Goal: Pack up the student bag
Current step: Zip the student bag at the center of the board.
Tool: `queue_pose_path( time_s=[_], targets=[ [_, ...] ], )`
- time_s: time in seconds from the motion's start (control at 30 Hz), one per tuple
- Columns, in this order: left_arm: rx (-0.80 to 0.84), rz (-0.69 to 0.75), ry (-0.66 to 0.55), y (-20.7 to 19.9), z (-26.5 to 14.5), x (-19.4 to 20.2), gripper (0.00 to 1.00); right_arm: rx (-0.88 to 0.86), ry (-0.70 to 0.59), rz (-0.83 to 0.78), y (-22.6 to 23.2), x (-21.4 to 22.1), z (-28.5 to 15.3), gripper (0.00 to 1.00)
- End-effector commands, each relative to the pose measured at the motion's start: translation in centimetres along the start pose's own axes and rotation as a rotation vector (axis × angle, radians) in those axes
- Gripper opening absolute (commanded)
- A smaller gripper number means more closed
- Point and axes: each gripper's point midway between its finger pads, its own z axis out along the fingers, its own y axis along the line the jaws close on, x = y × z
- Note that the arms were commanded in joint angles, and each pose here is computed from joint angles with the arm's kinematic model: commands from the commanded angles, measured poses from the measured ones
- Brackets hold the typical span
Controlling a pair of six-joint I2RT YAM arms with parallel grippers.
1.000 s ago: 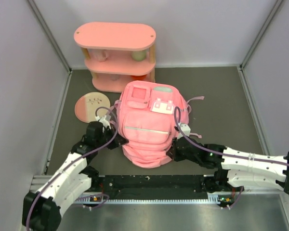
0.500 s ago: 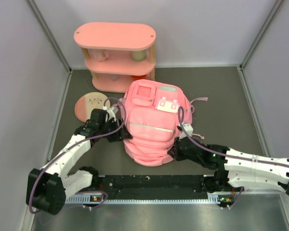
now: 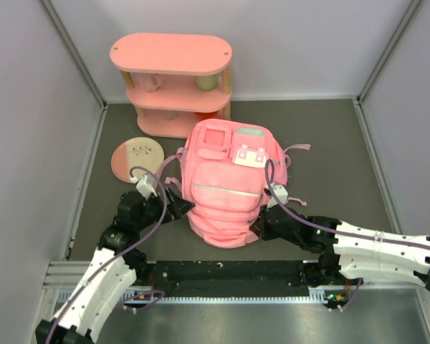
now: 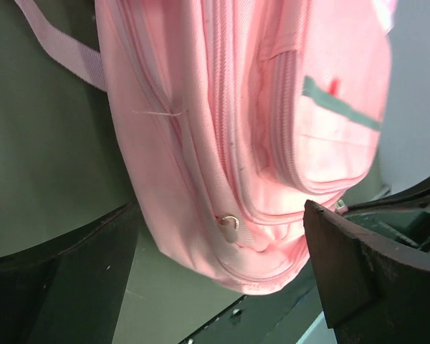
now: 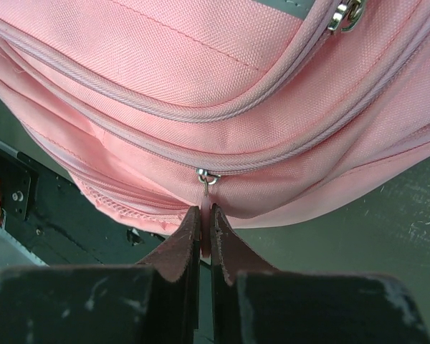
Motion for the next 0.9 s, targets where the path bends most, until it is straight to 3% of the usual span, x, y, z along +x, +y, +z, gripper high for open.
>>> queue_pose_path(
  time_s=[0.0,0.07,0.27,0.33,0.47,0.73,0.87],
  targets=[
    [0.008,-0.130,-0.228,-0.5,-1.0,-3.4,0.98,-0.030,-0.020,0.022,0.8,-0.6,0.0,0.00],
    [-0.008,-0.218,-0.249,0.2,-0.8,-3.2,0.98,-0.033,-0.024,0.025,0.8,-0.6,0.0,0.00],
    [-0.001,-0.267,-0.246,0.6,-0.7,-2.6,0.98,-0.035,-0.031,0.027,0.7,-0.7,-0.1,0.00],
    [-0.105,-0.339,-0.243,1.9,-1.3,-2.4,0.98,-0.032,-0.036,0.035,0.6,-0.7,-0.1,0.00],
    [-0.175,-0.285,-0.234,2.3,-2.4,-2.4,0.99,-0.028,-0.046,0.050,0.2,-0.6,-0.3,0.00],
    [0.078,-0.217,-0.267,-1.1,-1.5,-3.0,0.98,-0.015,-0.046,0.070,-0.4,-0.3,-0.3,0.00],
    [0.125,-0.182,-0.175,-1.3,-1.1,-0.9,0.98,-0.013,-0.051,0.076,-0.5,-0.3,-0.3,0.00]
  ],
)
